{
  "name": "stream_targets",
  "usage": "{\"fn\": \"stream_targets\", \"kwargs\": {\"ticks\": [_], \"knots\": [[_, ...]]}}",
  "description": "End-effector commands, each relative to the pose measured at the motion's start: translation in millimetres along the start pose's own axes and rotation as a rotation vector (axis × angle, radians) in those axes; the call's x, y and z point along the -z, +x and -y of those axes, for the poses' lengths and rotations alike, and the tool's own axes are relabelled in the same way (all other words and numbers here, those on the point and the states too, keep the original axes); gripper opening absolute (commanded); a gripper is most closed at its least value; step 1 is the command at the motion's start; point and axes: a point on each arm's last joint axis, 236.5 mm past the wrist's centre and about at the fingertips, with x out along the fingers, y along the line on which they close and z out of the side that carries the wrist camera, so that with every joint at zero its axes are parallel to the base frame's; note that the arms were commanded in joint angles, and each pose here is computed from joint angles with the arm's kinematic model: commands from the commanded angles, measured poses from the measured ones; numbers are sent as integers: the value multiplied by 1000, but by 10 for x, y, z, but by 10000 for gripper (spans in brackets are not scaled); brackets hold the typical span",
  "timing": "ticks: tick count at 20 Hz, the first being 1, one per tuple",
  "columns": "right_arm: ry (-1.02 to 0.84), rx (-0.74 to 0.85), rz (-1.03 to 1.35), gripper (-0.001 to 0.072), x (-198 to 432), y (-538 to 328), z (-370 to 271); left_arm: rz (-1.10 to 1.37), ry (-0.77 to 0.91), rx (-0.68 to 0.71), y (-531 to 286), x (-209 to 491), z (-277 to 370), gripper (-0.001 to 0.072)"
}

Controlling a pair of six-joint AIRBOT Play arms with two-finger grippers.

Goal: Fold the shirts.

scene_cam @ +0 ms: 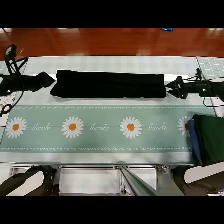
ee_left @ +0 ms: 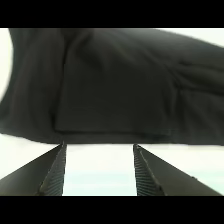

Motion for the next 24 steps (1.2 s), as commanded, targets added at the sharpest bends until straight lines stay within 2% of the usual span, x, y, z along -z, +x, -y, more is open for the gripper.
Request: {"fn": "stream_targets", "kwargs": {"ticks": [1, 6, 7, 9, 11, 13, 14, 16, 19, 22, 24], "knots": [[13, -18, -45, 420, 28, 276, -95, 8, -21, 31, 21, 69, 102, 509], [-25, -44, -59, 415, -42, 589, -421, -21, -23, 48, 128, 142, 168, 508], [-35, -42, -43, 365, -78, 615, -485, -29, -18, 51, 156, 165, 193, 508], [-80, -50, -35, 27, -108, 611, -607, -45, -11, 57, 205, 208, 226, 507], [-120, -68, -66, 25, -55, 505, -717, -48, -12, 56, 223, 213, 222, 506], [-175, -19, -95, 25, 18, 257, -698, -49, -11, 58, 216, 212, 231, 503], [-213, 29, -97, 24, 64, 85, -677, -59, -8, 63, 209, 227, 251, 452], [-294, 101, -67, 25, 165, -297, -710, -98, 6, 86, 201, 316, 343, 23], [-403, 172, -24, 25, 490, -912, -797, -123, 79, 190, 251, 449, 803, 15], [-417, 175, 62, 25, 920, -1431, -884, -56, 115, 300, 474, 466, 1558, 14], [-426, 162, 107, 25, 1256, -1666, -939, -138, 208, 374, 722, 714, 2129, 14]]}}
